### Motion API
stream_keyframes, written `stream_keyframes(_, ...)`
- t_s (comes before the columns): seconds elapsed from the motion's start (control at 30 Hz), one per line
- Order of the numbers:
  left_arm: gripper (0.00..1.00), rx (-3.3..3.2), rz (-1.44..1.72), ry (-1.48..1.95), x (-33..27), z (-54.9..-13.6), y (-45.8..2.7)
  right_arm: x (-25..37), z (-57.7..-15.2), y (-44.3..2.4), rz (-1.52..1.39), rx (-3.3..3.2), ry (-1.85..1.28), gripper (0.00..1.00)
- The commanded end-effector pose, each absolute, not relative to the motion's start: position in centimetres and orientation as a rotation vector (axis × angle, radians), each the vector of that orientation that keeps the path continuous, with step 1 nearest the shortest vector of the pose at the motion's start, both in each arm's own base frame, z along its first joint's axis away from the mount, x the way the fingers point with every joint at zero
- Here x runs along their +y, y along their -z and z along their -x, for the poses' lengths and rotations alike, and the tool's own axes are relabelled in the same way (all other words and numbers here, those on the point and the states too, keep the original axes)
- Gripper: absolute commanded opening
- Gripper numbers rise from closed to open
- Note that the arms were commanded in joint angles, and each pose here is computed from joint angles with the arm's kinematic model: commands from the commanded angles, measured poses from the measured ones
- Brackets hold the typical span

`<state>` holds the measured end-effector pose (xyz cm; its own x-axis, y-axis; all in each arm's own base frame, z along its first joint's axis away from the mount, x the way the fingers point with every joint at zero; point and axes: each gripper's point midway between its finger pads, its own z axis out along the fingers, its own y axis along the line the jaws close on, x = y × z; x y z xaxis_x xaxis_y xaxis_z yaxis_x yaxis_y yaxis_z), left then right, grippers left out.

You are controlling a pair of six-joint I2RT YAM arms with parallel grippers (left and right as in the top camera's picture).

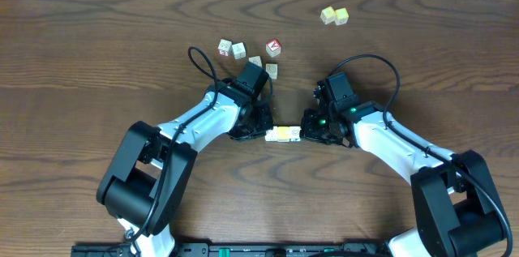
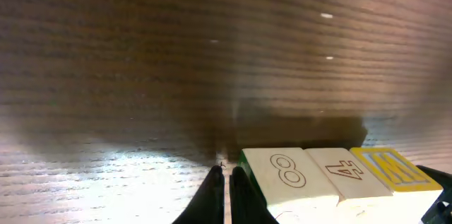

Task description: Lift 3 blocks

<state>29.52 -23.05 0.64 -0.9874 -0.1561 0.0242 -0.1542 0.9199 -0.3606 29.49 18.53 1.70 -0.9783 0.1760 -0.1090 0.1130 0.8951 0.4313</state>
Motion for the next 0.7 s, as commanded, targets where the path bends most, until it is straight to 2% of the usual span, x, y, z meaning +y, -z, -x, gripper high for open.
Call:
stream_keyframes(0.0,0.07,3.054,0.187,0.734,-26.1,-29.7,-2.4,21.3,-28.3,-2.6,-0.133,2.928,-0.811,0.01)
stream_keyframes(0.67,0.07,3.057,0.187,0.732,-26.1,-29.7,-2.3,19.7,-28.6,-1.2,-0.156,2.917,-0.671,0.01)
